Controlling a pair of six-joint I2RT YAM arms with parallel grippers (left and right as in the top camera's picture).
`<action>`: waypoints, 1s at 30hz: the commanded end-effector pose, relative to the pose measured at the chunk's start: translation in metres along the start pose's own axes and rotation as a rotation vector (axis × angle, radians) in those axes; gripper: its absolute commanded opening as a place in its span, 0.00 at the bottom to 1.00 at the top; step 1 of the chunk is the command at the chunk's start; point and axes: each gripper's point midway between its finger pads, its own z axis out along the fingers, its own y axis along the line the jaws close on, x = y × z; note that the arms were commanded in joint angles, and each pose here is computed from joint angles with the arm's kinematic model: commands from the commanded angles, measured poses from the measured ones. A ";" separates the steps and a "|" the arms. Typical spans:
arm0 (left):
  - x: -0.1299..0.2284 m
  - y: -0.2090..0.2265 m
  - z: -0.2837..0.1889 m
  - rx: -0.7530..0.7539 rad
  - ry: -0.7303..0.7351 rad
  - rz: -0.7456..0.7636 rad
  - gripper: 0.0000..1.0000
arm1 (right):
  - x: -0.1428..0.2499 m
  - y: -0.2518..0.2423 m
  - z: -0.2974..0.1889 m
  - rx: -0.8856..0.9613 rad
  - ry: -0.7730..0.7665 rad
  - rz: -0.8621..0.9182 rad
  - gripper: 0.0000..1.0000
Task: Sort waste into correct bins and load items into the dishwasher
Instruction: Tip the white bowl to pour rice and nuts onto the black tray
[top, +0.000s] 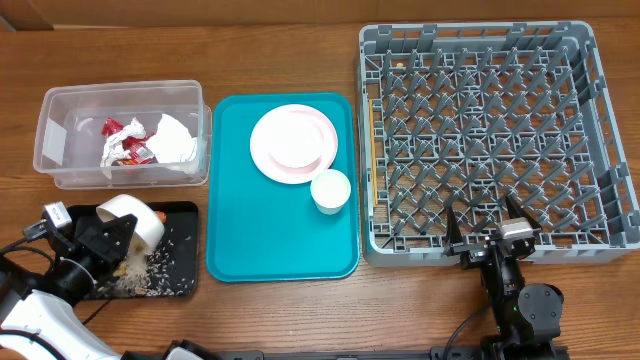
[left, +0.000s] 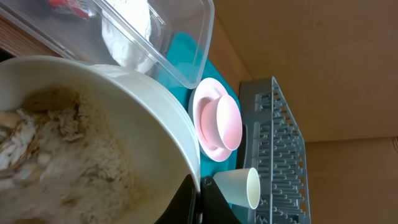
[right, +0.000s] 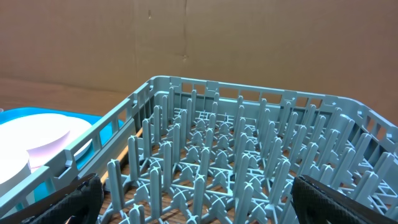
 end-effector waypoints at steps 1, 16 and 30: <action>-0.001 -0.003 -0.002 0.000 -0.013 0.045 0.04 | 0.001 -0.003 0.000 0.013 -0.006 -0.003 1.00; -0.002 -0.010 -0.002 0.043 -0.019 0.043 0.04 | 0.001 -0.003 0.000 0.013 -0.006 -0.003 1.00; -0.003 -0.019 -0.003 0.092 -0.032 0.080 0.04 | 0.001 -0.003 0.000 0.013 -0.006 -0.003 1.00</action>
